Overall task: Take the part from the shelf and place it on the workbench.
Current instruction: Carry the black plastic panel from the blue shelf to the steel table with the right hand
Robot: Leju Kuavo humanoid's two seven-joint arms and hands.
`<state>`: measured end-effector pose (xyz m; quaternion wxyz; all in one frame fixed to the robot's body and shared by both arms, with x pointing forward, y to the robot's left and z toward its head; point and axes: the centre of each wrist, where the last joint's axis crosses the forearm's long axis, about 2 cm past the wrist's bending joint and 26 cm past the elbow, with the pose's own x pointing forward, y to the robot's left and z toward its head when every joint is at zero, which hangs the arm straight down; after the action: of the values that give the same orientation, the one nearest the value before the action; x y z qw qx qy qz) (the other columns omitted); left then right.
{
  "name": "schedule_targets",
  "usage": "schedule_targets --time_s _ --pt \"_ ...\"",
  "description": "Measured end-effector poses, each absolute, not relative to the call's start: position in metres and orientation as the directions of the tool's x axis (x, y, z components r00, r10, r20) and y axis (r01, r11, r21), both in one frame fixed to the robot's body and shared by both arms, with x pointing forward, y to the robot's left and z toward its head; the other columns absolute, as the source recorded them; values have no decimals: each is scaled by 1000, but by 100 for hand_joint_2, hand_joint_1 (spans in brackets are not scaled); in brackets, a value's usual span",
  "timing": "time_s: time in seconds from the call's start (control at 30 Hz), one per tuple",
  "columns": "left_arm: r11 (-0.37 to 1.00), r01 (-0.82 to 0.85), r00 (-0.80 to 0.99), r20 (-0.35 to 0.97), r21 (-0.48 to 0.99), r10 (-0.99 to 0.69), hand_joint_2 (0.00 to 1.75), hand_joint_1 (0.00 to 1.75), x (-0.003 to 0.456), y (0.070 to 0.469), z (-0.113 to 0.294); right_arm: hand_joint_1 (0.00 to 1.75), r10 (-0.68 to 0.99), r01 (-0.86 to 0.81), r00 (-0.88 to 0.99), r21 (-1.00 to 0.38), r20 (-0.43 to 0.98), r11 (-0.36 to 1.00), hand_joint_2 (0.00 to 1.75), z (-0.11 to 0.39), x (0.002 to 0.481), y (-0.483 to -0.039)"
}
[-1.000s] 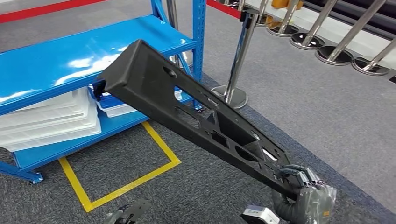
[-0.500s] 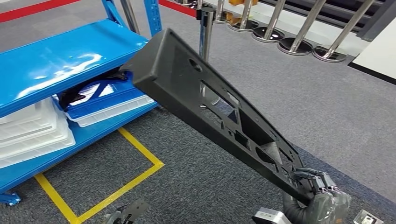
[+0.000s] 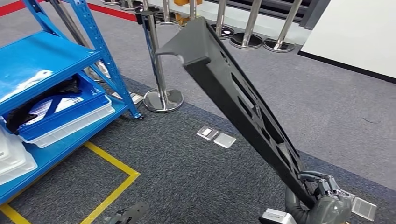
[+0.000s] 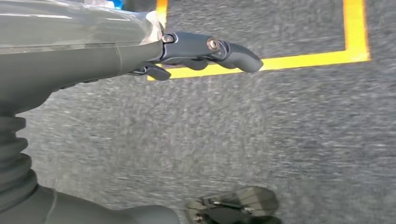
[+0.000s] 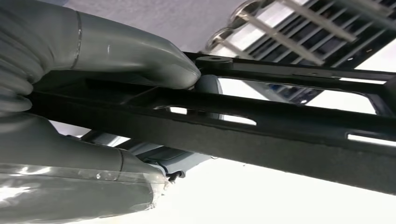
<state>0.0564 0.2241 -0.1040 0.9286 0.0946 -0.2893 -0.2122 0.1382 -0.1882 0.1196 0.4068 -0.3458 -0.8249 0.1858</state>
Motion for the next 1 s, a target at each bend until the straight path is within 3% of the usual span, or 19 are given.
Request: schedule_targets --time_s 1.0 --pt "886 348 738 492 307 -461 175 0 54 224 -104 175 723 428 -398 -583 565 690 175 116 135 -195"
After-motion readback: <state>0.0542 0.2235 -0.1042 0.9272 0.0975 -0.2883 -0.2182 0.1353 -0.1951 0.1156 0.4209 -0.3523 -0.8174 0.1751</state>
